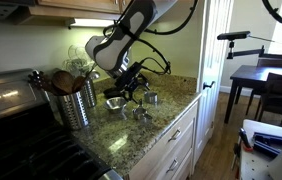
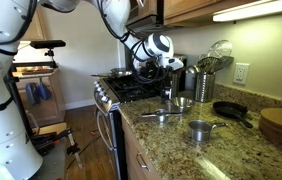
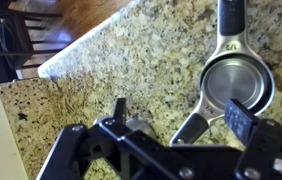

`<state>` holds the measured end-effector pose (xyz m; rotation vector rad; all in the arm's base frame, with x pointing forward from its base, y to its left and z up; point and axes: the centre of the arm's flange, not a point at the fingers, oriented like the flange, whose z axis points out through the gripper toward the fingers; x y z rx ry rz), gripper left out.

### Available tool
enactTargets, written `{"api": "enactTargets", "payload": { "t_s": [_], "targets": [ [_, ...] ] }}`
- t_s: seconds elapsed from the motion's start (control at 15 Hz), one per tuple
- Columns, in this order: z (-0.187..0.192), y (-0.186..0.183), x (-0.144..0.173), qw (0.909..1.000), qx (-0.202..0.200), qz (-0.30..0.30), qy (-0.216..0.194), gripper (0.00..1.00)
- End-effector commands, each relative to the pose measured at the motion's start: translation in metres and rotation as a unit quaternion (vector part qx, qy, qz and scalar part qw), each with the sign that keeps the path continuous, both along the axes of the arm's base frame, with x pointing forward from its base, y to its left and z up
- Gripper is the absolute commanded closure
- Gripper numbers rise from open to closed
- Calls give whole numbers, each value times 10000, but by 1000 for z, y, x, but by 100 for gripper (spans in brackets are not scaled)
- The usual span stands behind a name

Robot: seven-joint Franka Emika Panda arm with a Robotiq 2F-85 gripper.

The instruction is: Unstack the silver measuring cups

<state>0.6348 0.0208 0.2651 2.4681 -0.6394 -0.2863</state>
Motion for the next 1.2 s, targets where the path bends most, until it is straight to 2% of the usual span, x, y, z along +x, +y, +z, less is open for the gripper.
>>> {"api": "enactTargets", "payload": {
  "t_s": [0.0,0.27,0.67,0.8,0.87,1.0,1.13],
  "targets": [
    [21,-40,-10,9961,247,-648,-549,0],
    [21,-67,0,9881,506,-1017,-1034,0],
    [10,-66,6,9774,817,-1322,-1435,0],
    [4,-64,4,9729,816,-1517,-1542,9],
    [0,-64,4,9711,774,-1623,-1567,4],
    [-7,-65,2,9687,723,-1760,-1594,0],
    [-11,-66,2,9664,686,-1864,-1629,0]
  ]
}}
